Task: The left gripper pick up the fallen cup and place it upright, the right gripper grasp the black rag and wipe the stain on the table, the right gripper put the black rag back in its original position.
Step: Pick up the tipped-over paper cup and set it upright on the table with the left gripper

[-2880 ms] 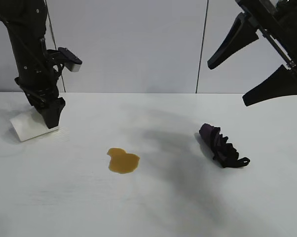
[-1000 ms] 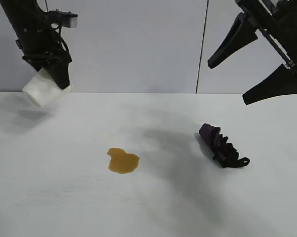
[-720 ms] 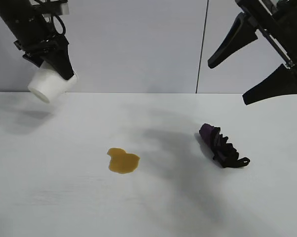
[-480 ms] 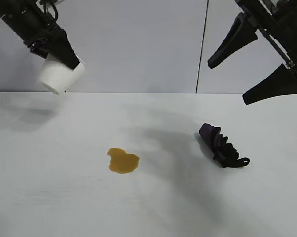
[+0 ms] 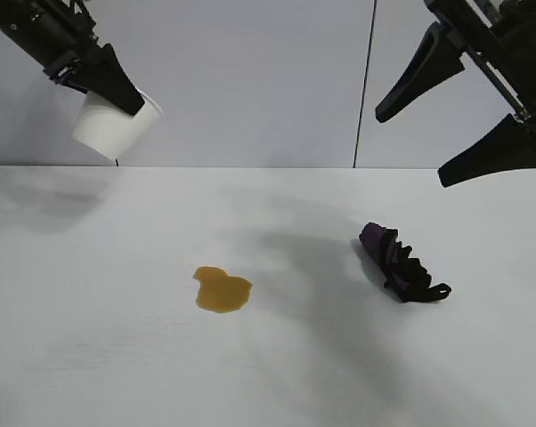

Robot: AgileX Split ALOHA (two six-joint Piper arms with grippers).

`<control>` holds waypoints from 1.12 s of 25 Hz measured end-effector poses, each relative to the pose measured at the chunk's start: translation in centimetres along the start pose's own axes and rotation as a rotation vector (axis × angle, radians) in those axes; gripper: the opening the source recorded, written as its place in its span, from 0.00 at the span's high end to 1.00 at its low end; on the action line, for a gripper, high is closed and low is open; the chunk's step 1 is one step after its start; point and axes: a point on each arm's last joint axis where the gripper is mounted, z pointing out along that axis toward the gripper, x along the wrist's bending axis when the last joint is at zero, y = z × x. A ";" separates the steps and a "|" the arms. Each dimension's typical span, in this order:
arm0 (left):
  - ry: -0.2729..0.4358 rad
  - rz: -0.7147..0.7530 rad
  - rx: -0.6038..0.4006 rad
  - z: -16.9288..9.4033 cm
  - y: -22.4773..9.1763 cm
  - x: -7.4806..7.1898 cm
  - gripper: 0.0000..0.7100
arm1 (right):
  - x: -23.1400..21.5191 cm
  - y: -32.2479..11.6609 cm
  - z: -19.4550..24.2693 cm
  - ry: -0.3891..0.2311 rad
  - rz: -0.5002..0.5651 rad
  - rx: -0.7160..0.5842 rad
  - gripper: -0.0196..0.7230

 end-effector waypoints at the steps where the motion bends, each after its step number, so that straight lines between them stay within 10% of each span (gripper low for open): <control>1: 0.008 -0.011 -0.002 -0.4 0.0 0.0 0.42 | 0.0 0.0 0.0 0.000 0.000 -0.001 0.23; 17: 0.075 0.027 -0.072 -7.8 3.0 -5.4 0.42 | 0.0 0.1 0.0 -0.002 -0.012 -0.006 0.23; 28: 0.007 0.009 -0.105 -2.9 -2.7 -6.3 0.42 | 0.0 0.1 0.0 -0.002 -0.011 -0.007 0.23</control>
